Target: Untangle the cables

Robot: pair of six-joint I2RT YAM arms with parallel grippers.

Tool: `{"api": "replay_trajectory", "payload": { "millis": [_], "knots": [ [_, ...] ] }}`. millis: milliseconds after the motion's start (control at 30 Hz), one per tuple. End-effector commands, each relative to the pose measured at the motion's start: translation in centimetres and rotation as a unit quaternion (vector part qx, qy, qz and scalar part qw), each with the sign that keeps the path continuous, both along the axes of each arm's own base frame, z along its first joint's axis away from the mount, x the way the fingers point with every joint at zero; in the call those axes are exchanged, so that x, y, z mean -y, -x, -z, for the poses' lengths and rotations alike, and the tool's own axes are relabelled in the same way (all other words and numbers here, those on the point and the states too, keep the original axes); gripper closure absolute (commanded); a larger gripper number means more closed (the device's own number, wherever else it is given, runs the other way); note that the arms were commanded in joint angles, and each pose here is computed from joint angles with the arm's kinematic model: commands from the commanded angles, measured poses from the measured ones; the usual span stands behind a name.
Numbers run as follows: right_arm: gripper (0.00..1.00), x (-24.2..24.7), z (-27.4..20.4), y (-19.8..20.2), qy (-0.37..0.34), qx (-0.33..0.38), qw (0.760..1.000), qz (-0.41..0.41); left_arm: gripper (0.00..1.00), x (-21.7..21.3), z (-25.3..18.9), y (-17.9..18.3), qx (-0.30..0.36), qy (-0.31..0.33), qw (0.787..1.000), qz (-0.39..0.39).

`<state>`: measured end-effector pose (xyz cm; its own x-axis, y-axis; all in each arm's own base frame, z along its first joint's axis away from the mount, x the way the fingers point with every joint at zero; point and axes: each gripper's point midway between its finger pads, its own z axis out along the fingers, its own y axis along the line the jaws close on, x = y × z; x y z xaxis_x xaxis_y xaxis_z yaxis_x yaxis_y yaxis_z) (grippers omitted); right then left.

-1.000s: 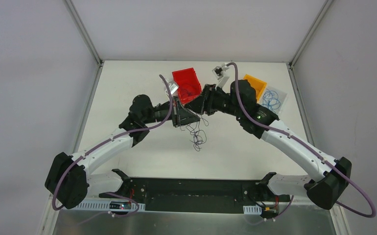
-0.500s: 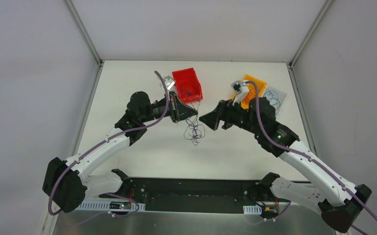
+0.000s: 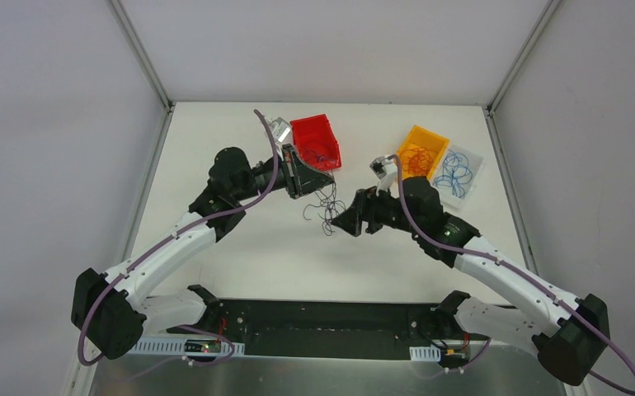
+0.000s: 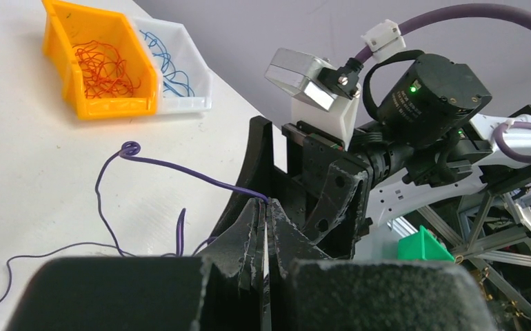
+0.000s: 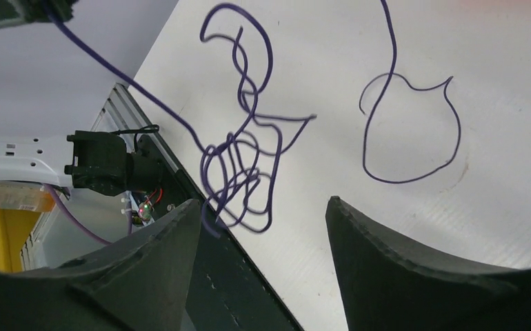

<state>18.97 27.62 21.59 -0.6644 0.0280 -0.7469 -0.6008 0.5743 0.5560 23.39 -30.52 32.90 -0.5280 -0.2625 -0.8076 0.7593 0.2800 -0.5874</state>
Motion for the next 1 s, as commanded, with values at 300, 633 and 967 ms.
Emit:
{"api": "replay_trajectory", "payload": {
  "millis": [300, 633, 967],
  "knots": [
    [1.00, -1.3, -2.1, -1.3, -0.050, 0.032, 0.998, 0.004, 1.00, -2.5, -2.2, -2.6, 0.004, -0.006, 0.992, -0.124],
    [1.00, 6.1, 7.4, -3.6, 0.071, -0.078, 0.964, 0.245, 1.00, -20.4, 0.7, -7.1, -0.026, -0.112, 0.863, -0.492],
    [1.00, 12.1, 10.7, -4.4, 0.117, -0.119, 0.920, 0.354, 1.00, -23.3, 3.4, -6.3, -0.034, -0.154, 0.834, -0.530]
  ]
}}
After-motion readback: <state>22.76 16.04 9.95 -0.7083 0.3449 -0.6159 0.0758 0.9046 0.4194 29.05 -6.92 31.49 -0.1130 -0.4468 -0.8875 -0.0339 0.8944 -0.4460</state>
